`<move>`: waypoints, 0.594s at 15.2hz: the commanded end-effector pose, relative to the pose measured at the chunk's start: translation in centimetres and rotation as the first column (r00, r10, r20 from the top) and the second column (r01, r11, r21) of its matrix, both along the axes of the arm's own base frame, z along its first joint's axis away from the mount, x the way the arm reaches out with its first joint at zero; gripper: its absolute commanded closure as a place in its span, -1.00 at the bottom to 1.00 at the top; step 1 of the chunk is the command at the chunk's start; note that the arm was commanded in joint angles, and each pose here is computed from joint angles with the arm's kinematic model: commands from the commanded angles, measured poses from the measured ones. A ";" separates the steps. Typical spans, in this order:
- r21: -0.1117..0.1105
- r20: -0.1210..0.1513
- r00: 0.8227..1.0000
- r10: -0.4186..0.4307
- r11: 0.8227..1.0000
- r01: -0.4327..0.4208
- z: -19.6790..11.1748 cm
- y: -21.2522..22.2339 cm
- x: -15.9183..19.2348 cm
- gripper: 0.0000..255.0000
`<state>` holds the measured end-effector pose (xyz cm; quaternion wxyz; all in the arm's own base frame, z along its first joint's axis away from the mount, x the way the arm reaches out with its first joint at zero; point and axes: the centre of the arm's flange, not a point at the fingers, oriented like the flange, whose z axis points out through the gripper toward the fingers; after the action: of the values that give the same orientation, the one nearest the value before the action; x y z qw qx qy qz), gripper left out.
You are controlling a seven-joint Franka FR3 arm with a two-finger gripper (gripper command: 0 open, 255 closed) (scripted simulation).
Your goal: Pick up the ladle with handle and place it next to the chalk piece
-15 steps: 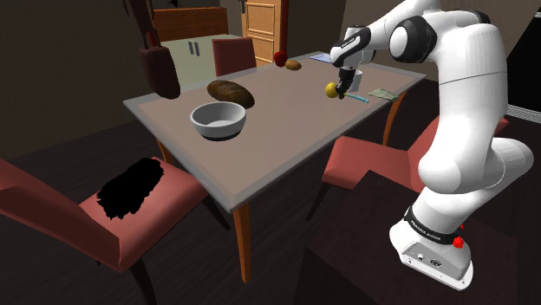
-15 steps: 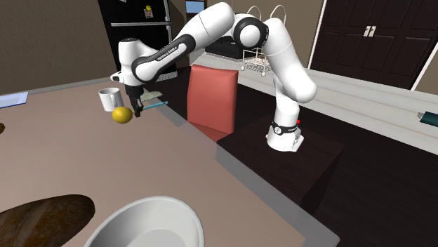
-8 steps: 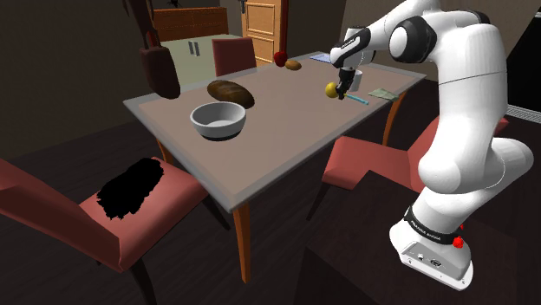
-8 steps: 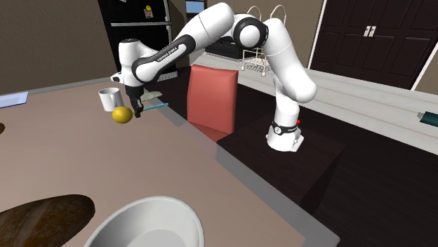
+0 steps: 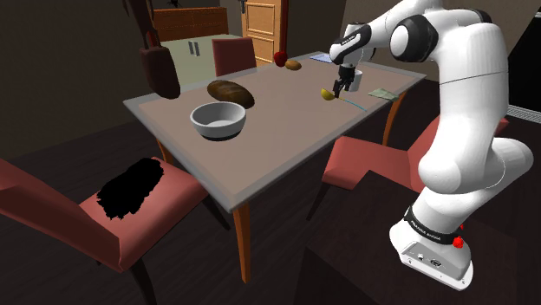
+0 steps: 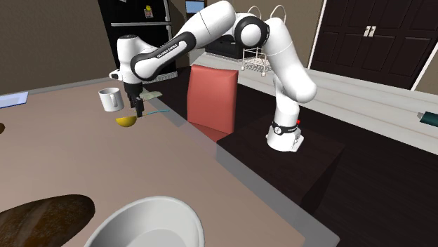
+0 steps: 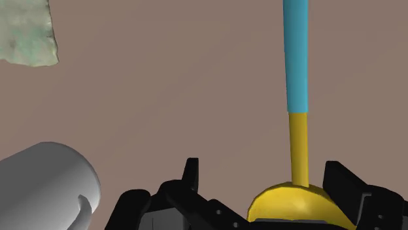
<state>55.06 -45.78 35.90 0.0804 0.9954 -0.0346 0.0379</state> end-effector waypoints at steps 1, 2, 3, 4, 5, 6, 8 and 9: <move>0.000 0.000 1.000 0.000 1.000 0.000 2.4 0.4 -0.5 -1.00; 0.000 0.000 1.000 0.000 1.000 0.000 3.4 0.6 -0.6 -1.00; 0.000 0.000 1.000 0.000 1.000 0.000 3.4 0.6 -0.6 -1.00; 0.000 0.000 1.000 0.000 1.000 0.000 3.4 0.6 -0.6 -1.00; 0.000 0.000 1.000 0.000 1.000 0.000 3.4 0.6 -0.6 -1.00; 0.000 0.000 1.000 0.000 1.000 0.000 3.4 0.6 -0.6 -1.00; 0.000 0.000 1.000 0.000 1.000 0.000 3.4 0.6 -0.6 -1.00; 0.000 0.000 1.000 0.000 1.000 0.000 3.4 0.6 -0.6 -1.00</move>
<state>54.47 -45.21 39.30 0.0803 0.9955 -0.0346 0.0378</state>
